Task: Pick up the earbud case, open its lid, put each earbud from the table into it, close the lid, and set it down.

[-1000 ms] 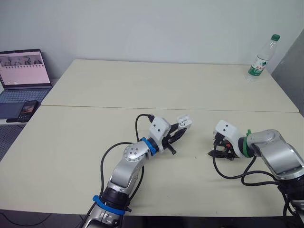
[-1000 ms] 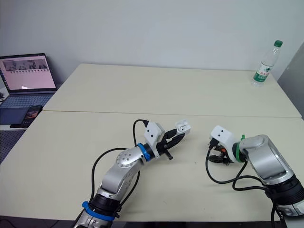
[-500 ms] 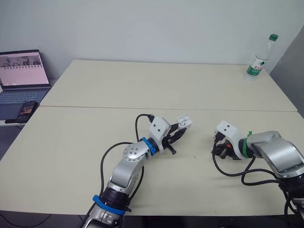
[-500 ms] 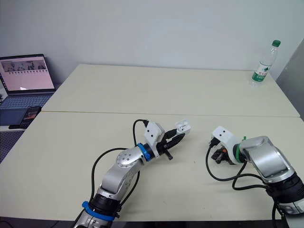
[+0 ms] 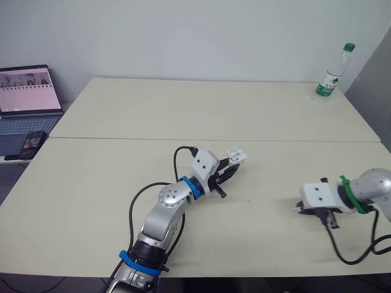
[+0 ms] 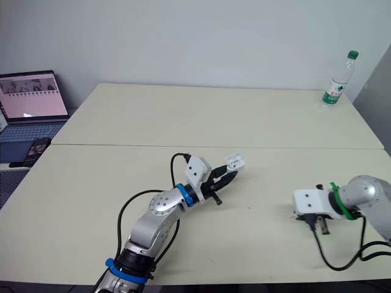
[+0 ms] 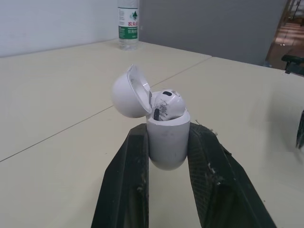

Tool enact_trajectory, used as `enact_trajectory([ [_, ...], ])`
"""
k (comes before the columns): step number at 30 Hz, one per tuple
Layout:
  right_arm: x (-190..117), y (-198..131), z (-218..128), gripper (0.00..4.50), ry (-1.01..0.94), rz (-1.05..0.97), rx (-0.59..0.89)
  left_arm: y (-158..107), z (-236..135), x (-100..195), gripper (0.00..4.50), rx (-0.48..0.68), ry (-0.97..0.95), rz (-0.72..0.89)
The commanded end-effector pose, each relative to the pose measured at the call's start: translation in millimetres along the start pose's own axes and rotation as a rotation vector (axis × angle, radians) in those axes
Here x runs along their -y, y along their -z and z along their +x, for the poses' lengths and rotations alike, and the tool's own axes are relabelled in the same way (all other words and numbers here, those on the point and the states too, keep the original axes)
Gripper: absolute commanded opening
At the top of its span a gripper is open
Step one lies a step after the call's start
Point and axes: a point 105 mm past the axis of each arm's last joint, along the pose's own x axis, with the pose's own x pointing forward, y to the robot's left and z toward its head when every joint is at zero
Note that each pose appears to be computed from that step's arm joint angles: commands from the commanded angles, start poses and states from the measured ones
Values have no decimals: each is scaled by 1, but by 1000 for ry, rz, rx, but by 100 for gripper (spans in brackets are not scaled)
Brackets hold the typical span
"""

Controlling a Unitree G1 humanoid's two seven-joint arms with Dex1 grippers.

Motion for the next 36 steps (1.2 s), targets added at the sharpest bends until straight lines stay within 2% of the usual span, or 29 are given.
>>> enact_trajectory([
  [1,-5,8,-7,26,-66,-286,0,-17,3,3,77,64,6,26],
  [4,-7,15,-3,26,-122,-445,-7,-17,3,2,77,64,6,26],
  [9,-19,28,-1,26,-219,-508,-12,-17,3,2,77,65,6,28],
  [15,-13,32,-4,217,-166,-486,-15,-17,3,1,77,63,5,28],
  [18,-13,29,-14,321,-153,-400,-3,-17,3,3,77,64,8,26],
  [22,-11,16,-27,321,-127,-284,35,-17,3,3,77,64,11,25],
  [25,-4,5,-38,321,-38,-19,59,-17,4,3,77,64,13,25],
  [29,3,11,-41,321,110,395,-38,-16,4,3,77,64,16,24],
  [33,8,13,-39,321,277,774,-60,-16,4,4,77,63,21,23],
  [36,8,12,-37,321,349,966,-68,-16,5,4,77,62,25,23],
])
